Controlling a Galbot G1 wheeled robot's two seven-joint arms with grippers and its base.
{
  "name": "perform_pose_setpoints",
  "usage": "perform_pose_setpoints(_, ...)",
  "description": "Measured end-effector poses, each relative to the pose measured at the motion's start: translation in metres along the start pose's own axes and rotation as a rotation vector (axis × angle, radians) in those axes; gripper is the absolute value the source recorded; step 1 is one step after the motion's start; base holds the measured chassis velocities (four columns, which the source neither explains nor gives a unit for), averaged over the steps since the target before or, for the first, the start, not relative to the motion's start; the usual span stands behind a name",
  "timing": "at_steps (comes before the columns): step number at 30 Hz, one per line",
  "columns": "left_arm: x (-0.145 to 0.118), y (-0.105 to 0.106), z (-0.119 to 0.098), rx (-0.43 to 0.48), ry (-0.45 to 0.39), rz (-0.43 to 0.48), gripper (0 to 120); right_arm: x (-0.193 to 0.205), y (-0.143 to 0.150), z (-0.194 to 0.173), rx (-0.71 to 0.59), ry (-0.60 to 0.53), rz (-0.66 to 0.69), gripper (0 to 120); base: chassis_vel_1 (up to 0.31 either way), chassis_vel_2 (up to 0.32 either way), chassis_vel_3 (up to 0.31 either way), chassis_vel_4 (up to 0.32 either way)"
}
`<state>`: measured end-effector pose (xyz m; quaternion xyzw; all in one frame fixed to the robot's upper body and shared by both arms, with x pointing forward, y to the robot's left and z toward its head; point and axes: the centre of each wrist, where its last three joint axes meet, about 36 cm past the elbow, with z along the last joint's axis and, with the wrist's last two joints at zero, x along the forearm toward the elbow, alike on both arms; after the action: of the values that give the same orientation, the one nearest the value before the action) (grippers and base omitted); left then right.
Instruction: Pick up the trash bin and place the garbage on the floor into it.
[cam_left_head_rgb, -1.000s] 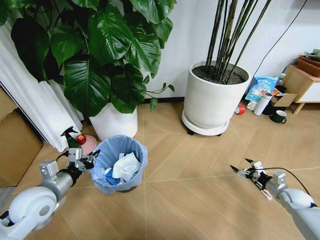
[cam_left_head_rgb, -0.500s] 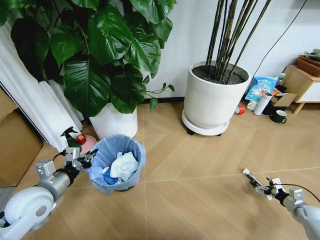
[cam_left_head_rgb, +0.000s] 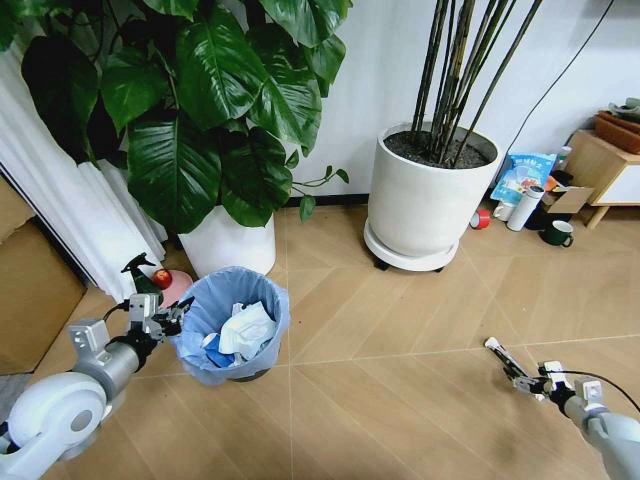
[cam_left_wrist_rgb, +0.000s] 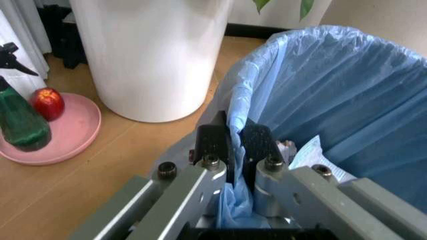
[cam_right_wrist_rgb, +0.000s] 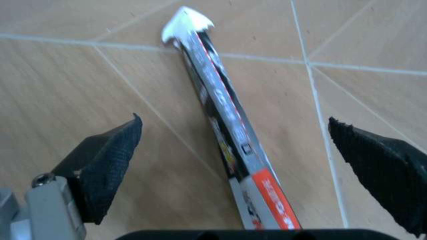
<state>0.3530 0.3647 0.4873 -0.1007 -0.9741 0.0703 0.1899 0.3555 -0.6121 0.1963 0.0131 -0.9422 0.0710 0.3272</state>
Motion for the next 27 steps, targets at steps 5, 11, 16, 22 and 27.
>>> perform_pose_setpoints(5, 0.0, 0.0, 0.001, 0.005, -0.001, -0.003, 0, 0.001, 0.004, 0.007, -0.003, 0.039, 0.035, 100, 0.0, 0.0, 0.0, 0.0)
perform_pose_setpoints(11, 0.0, -0.001, 0.002, 0.011, -0.003, -0.006, 0, 0.004, 0.006, 0.015, -0.018, 0.078, 0.066, 84, 0.0, 0.0, 0.0, 0.0)
perform_pose_setpoints(16, 0.0, -0.001, 0.002, 0.011, -0.003, -0.008, 0, 0.004, 0.006, 0.016, -0.024, 0.082, 0.068, 68, 0.0, 0.0, 0.0, 0.0)
perform_pose_setpoints(22, 0.001, -0.002, 0.001, 0.009, -0.005, -0.01, 0, 0.004, 0.006, 0.017, -0.026, 0.088, 0.066, 43, 0.0, 0.0, 0.0, 0.0)
perform_pose_setpoints(27, 0.002, -0.001, 0.0, 0.006, -0.006, -0.012, 0, 0.005, 0.007, 0.019, -0.029, 0.091, 0.065, 23, 0.0, 0.0, 0.0, 0.0)
